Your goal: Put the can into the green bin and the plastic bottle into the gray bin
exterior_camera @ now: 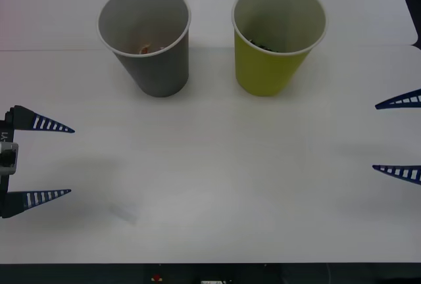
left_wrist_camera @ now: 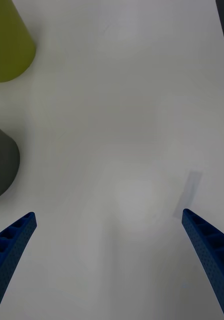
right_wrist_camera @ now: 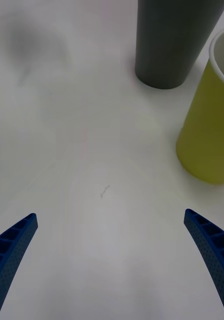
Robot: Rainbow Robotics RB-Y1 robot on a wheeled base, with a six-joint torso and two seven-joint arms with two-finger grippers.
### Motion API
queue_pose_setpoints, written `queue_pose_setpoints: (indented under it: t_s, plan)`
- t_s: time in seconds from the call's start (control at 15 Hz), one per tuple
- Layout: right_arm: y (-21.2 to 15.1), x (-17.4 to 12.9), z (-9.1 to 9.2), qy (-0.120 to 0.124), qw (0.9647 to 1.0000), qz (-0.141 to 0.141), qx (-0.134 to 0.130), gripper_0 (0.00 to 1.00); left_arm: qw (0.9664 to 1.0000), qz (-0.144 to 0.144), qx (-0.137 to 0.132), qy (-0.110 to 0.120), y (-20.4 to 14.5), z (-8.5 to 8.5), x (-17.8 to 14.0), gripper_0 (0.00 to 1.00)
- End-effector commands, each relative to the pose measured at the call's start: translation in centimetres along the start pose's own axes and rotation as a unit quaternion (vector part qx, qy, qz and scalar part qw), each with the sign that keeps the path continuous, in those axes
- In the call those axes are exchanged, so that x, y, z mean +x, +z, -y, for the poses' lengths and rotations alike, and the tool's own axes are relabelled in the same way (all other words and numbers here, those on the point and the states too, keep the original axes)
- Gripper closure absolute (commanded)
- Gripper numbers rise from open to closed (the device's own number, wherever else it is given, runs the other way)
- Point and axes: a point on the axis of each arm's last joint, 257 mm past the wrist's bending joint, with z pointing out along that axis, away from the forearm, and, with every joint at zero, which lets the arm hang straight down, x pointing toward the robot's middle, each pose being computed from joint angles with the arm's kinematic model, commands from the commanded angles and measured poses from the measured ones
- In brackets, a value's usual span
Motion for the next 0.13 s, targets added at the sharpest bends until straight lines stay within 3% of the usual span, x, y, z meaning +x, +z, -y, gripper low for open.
queue_pose_setpoints:
  t_s: [0.07,0.13]
  plan:
    - [-0.11,0.3,0.05,0.002,1.0,-0.002,0.001,0.0,1.0,0.0,0.0,0.0,0.0,0.0,0.0,0.0]
    - [-0.11,0.3,0.05,0.002,1.0,-0.002,0.001,0.0,1.0,0.0,0.0,0.0,0.0,0.0,0.0,0.0]
